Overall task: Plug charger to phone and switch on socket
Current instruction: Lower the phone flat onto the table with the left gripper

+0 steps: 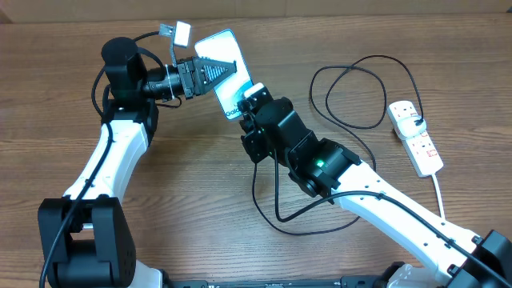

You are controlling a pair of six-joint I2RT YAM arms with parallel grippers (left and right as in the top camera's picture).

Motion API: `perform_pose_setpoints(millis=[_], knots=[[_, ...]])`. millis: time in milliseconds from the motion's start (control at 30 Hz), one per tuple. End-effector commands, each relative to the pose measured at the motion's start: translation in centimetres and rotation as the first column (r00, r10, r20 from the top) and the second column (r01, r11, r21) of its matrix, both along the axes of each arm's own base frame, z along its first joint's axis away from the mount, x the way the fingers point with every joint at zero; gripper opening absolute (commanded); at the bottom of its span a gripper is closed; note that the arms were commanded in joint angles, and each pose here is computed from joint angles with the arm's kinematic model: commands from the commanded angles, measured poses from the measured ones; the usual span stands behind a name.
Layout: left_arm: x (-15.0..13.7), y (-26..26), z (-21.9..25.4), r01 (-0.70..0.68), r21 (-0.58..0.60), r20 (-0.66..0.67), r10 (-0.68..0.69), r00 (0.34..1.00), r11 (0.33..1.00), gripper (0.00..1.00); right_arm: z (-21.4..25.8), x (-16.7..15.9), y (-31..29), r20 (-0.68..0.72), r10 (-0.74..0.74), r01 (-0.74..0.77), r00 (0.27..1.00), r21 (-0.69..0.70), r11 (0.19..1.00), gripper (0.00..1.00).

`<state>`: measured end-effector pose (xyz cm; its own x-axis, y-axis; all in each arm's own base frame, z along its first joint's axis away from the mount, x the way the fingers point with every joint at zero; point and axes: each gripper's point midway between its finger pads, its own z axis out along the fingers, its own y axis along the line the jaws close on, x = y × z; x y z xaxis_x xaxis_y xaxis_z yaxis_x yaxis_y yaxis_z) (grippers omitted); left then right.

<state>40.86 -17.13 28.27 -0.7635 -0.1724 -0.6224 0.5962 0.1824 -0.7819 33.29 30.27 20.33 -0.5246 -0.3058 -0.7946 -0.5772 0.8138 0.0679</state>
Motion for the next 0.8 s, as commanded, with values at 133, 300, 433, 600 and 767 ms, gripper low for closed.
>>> perform_pose_setpoints(millis=[133,300,433,600,767], knots=[[-2.6,-1.3,-0.6,0.139,0.011,0.034,-0.139,0.990,0.990,0.04,3.7,1.7,0.9,0.110,-0.027,0.016,0.994,0.097,0.995,0.04],[-3.4,-2.1,-0.9,0.179,0.011,0.037,-0.179,0.983,0.984,0.04,5.6,2.4,1.5,0.170,-0.036,0.008,0.985,0.158,0.987,0.04],[-3.9,-3.1,-1.0,0.205,0.014,0.048,-0.205,0.978,0.979,0.04,6.7,2.6,1.8,0.201,-0.041,0.003,0.979,0.190,0.982,0.04],[-4.4,-3.5,-2.0,0.217,0.026,0.030,-0.218,0.975,0.976,0.04,8.2,2.8,2.0,0.228,-0.048,-0.003,0.972,0.216,0.976,0.04],[-4.6,-3.5,-3.0,0.207,0.036,-0.014,-0.206,0.978,0.978,0.04,9.8,2.3,2.3,0.196,-0.029,-0.020,0.980,0.242,0.970,0.04]])
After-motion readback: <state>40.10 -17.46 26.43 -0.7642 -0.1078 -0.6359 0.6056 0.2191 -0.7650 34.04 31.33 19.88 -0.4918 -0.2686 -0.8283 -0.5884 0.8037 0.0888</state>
